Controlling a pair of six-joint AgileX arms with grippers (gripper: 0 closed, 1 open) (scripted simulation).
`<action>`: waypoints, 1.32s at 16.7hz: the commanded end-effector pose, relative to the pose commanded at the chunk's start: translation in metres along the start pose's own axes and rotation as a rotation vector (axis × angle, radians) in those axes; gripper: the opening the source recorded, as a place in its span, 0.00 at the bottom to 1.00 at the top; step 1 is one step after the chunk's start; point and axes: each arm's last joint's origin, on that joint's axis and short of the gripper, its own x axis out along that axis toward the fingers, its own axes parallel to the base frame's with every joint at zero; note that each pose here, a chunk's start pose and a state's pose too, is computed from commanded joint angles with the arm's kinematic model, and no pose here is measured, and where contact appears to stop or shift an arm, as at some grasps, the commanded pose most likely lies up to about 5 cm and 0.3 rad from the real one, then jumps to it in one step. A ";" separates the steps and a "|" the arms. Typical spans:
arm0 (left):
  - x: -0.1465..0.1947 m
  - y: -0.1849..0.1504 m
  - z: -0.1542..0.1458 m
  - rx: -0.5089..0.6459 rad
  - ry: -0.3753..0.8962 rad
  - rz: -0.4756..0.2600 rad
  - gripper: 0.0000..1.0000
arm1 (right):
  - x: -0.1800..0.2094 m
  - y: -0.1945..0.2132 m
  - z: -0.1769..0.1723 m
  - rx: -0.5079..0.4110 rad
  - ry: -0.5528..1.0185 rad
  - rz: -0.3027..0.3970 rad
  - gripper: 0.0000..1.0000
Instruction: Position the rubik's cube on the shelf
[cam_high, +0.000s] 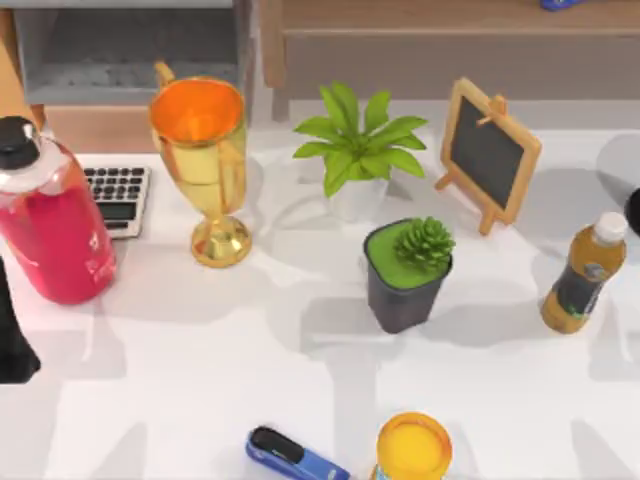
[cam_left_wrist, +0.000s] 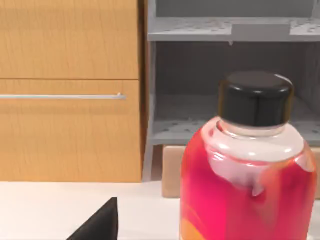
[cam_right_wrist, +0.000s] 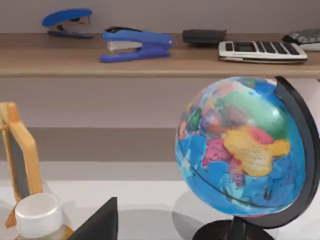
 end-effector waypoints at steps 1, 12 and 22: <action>0.000 0.000 0.000 0.000 0.000 0.000 1.00 | 0.000 0.000 0.000 0.000 0.000 0.000 1.00; 0.040 0.018 0.053 0.373 0.030 0.012 1.00 | 0.000 0.000 0.000 0.000 0.000 0.000 1.00; 0.196 0.099 0.056 1.045 0.056 -0.023 1.00 | 0.000 0.000 0.000 0.000 0.000 0.000 1.00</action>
